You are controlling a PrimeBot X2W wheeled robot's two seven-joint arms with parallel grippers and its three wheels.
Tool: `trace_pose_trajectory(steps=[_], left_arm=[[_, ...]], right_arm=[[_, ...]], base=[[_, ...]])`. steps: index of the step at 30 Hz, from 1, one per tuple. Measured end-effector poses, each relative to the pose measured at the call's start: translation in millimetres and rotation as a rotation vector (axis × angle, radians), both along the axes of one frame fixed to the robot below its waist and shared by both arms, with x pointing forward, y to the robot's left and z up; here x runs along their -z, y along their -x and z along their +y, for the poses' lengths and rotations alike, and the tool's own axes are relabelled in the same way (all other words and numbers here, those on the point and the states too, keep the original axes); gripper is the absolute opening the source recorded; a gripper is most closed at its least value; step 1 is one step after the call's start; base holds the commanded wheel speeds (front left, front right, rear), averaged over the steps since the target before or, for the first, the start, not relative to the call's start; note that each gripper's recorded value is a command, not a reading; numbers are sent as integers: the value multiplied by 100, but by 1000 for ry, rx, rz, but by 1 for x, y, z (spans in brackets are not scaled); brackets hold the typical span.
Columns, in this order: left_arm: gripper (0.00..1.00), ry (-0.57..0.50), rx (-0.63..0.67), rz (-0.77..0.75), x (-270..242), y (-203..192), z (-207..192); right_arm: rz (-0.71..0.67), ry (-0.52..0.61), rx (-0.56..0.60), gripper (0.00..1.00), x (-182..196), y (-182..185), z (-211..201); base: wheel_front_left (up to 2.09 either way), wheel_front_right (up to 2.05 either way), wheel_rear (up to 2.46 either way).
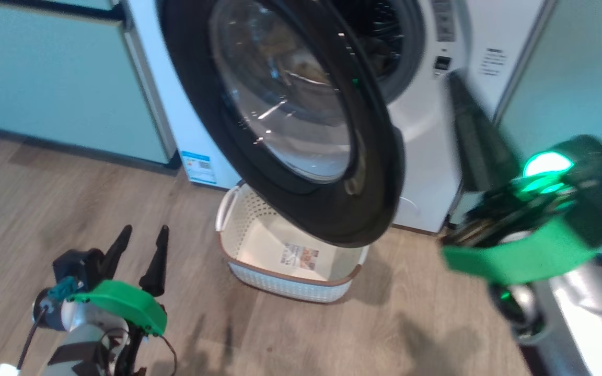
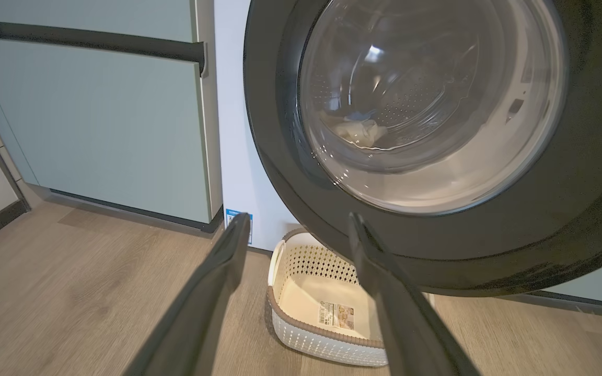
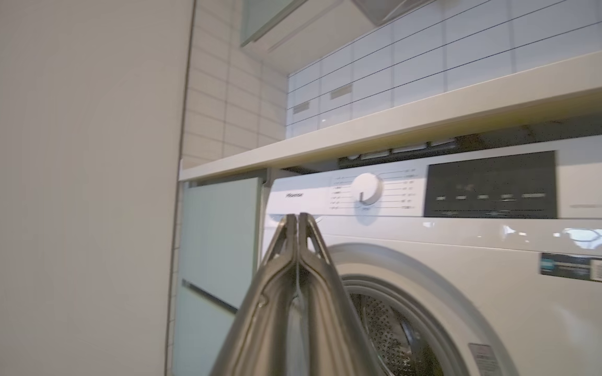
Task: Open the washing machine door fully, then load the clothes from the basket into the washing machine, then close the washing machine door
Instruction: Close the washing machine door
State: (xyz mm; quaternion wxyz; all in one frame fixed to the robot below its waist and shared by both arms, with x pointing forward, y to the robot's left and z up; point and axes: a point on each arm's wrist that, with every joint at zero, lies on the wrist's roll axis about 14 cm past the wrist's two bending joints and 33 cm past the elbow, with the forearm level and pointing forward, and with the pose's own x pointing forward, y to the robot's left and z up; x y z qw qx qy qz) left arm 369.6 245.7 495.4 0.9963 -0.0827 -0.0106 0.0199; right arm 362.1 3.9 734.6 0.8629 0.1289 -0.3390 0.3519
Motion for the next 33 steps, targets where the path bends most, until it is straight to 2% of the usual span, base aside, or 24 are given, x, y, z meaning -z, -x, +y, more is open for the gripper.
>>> trace_pose_trajectory(steps=[5,10,14,24,28,33], left_arm=[[100,11,-36,4,2,11,8],[100,15,-70,13,5,22,18],[100,21,-92,23,9,28,23],[100,36,-105,55,19,27,22],[100,33,-103,53,18,19,21],[100,33,-96,59,20,13,19]], right_arm=[[34,98,-121,0,26,10,50],[164,201,-154,0,78,0,77],[298,247,-142,0,123,-10,79],[555,304,-147,0,203,-25,77],[621,298,-119,0,220,-39,70],[652,265,-79,0,222,-63,60]], base=[[0,0,0],[0,0,0],[0,0,0],[0,0,0],[0,0,0],[0,0,0]])
